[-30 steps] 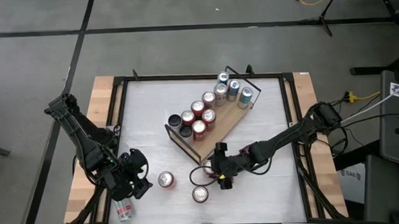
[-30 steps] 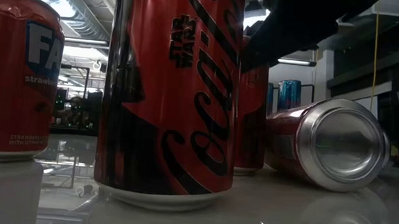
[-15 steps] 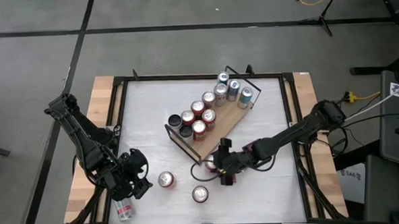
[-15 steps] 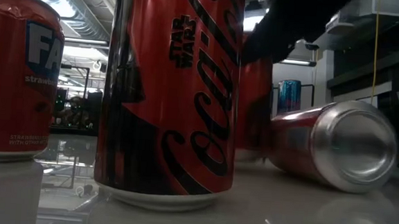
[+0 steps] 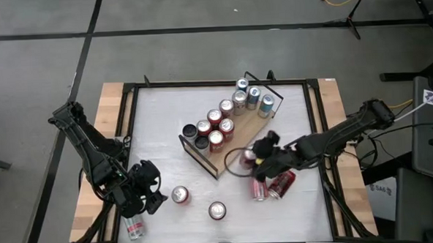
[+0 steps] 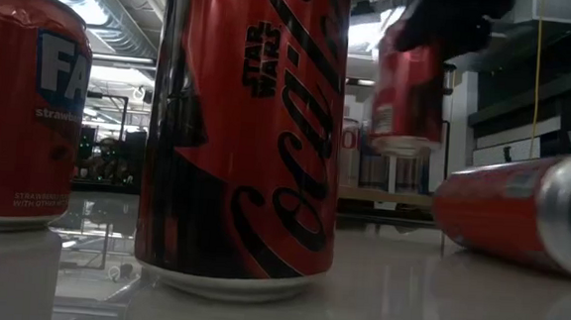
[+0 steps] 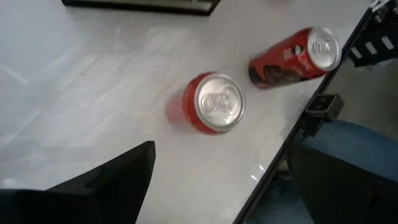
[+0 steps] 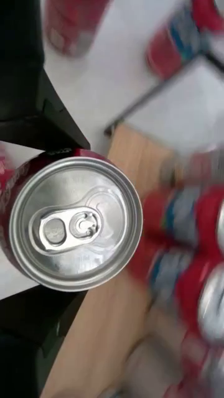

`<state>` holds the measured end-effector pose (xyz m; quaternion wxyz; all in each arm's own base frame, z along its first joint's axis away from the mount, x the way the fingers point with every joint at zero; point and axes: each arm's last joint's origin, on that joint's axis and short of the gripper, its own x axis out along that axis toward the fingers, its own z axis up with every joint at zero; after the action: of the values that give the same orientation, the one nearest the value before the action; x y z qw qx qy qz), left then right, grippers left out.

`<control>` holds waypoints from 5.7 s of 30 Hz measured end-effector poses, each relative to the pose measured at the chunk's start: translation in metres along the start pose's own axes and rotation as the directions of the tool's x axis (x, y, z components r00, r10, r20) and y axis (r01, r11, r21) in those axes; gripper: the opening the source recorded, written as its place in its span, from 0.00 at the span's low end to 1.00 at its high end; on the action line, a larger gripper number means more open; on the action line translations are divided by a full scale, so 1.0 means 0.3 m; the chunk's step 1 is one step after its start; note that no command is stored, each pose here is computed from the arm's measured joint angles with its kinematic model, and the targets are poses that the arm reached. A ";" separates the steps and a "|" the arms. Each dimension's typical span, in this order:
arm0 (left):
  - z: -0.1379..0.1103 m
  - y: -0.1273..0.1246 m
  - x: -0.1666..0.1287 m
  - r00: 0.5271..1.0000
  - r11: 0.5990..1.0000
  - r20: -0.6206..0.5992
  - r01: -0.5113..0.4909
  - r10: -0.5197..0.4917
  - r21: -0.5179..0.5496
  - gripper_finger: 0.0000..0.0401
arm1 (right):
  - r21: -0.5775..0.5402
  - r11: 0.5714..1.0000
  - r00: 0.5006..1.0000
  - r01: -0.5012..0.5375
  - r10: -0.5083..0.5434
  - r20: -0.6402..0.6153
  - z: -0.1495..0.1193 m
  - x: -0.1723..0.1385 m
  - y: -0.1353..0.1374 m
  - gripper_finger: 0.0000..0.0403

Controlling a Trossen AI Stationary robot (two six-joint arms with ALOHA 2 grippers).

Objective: Place canned beverage on shelf
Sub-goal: Move the red white soda from the middle to the right table

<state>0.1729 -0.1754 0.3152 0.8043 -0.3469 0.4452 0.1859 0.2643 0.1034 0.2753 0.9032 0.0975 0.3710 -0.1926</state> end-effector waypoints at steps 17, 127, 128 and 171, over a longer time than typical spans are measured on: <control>0.006 0.000 0.000 0.998 1.000 0.060 -0.002 0.001 0.012 0.88 | 0.362 0.845 0.915 0.395 -0.326 -0.236 -0.170 -0.129 -0.078 0.71; 0.127 0.015 0.043 0.987 0.997 0.145 -0.062 0.066 -0.035 0.88 | -0.527 0.815 0.928 -0.240 0.032 -0.372 -0.104 -0.212 -0.450 0.91; 0.134 0.016 0.045 0.987 0.997 0.148 -0.065 0.071 -0.047 0.88 | -0.545 0.797 0.924 -0.259 0.041 -0.380 -0.107 -0.205 -0.452 0.91; 0.183 0.014 0.060 0.983 0.990 0.175 -0.037 0.061 -0.137 0.88 | -0.519 0.783 0.887 -0.342 0.086 -0.454 -0.185 -0.012 -0.538 0.91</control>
<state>0.2123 -0.1328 0.3183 0.8112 -0.3707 0.3664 0.2651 0.1590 -0.0244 0.2331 0.8074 -0.1053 0.5772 0.0619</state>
